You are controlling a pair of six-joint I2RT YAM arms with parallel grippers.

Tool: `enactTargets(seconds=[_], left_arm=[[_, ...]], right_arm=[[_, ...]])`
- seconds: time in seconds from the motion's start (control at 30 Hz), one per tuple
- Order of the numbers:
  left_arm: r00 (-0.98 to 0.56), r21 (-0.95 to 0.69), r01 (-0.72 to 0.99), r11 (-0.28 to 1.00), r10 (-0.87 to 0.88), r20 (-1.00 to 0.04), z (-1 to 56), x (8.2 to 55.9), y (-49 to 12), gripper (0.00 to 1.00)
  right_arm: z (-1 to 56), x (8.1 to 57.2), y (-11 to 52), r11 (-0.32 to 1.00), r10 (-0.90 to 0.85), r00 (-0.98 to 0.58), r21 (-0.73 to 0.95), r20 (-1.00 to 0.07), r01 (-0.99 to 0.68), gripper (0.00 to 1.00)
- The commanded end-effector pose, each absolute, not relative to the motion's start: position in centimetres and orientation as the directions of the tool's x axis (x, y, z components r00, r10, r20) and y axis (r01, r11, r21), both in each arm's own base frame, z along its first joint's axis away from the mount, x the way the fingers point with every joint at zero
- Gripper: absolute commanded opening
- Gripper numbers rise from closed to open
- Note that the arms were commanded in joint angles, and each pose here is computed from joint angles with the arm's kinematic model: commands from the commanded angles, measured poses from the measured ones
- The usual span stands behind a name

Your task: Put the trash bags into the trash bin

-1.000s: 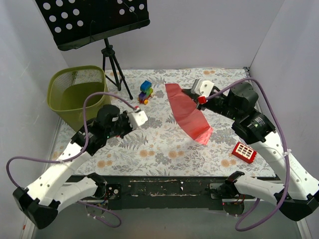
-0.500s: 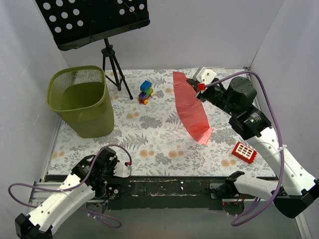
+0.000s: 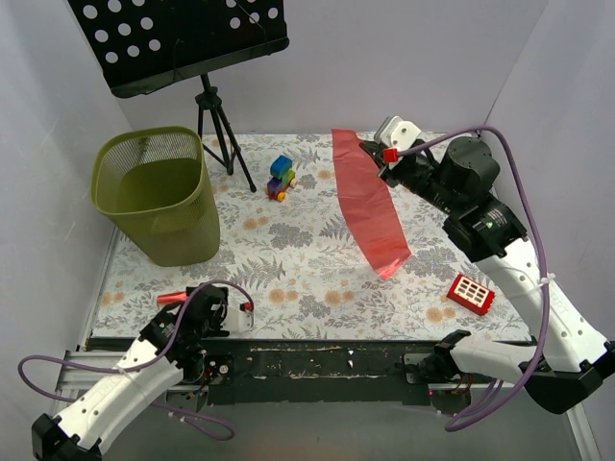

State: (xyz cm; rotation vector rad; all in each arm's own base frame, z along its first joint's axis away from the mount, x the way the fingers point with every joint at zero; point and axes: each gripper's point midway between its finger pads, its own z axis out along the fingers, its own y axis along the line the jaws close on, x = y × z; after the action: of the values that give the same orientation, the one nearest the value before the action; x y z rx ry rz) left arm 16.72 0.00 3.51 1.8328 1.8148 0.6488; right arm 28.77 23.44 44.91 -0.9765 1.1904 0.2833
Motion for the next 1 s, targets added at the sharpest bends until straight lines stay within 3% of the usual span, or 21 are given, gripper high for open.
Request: enactTargets(seconds=[0.0, 0.03, 0.17, 0.27, 0.33, 0.47, 0.57, 0.73, 0.97], left_arm=[[0.088, 0.498, 0.867, 0.028, 0.974, -0.208, 5.8, 13.9, -3.5, 0.73], [0.102, 0.517, 0.855, 0.046, 0.962, -0.254, 7.3, 14.2, -4.4, 0.8], [0.248, 0.579, 0.815, -0.005, 0.906, -0.342, 12.1, 14.8, -7.3, 0.84], [0.356, 0.566, 0.824, 0.016, 0.764, -0.539, 17.1, 14.6, -12.6, 0.95], [0.337, 0.516, 0.853, 0.076, 0.675, -0.656, 19.8, 15.8, -16.2, 0.97], [0.143, 0.366, 0.878, 0.31, 0.558, -0.817, 23.7, 21.7, -22.3, 0.96], [0.096, 0.267, 0.89, 0.369, 0.42, -0.902, 26.2, 25.2, -27.1, 0.98], [0.119, 0.175, 0.918, 0.356, 0.172, -0.978, 29.5, 27.7, -32.8, 0.98], [0.013, 0.01, 0.99, 0.139, -0.027, -1.0, 29.7, 25.4, -36.9, 0.98]], right_arm=[[48.9, 28.5, 22.7, 0.616, -0.255, 0.436, -0.493, -0.863, -0.614, 0.01], [49.4, 28.3, 22.6, 0.618, -0.249, 0.442, -0.493, -0.862, -0.612, 0.01], [51.7, 27.7, 22.2, 0.624, -0.236, 0.498, -0.523, -0.835, -0.58, 0.01], [54.8, 27.8, 21.6, 0.666, -0.214, 0.542, -0.527, -0.813, -0.528, 0.01], [57.5, 27.7, 21.0, 0.696, -0.2, 0.583, -0.533, -0.787, -0.481, 0.01], [61.0, 27.3, 20.7, 0.717, -0.178, 0.644, -0.546, -0.744, -0.433, 0.01], [63.0, 26.8, 20.5, 0.723, -0.158, 0.666, -0.545, -0.729, -0.425, 0.01], [65.1, 26.5, 20.2, 0.733, -0.157, 0.688, -0.55, -0.709, -0.4, 0.01], [65.8, 27.5, 20.2, 0.753, -0.163, 0.69, -0.541, -0.705, -0.375, 0.01]])
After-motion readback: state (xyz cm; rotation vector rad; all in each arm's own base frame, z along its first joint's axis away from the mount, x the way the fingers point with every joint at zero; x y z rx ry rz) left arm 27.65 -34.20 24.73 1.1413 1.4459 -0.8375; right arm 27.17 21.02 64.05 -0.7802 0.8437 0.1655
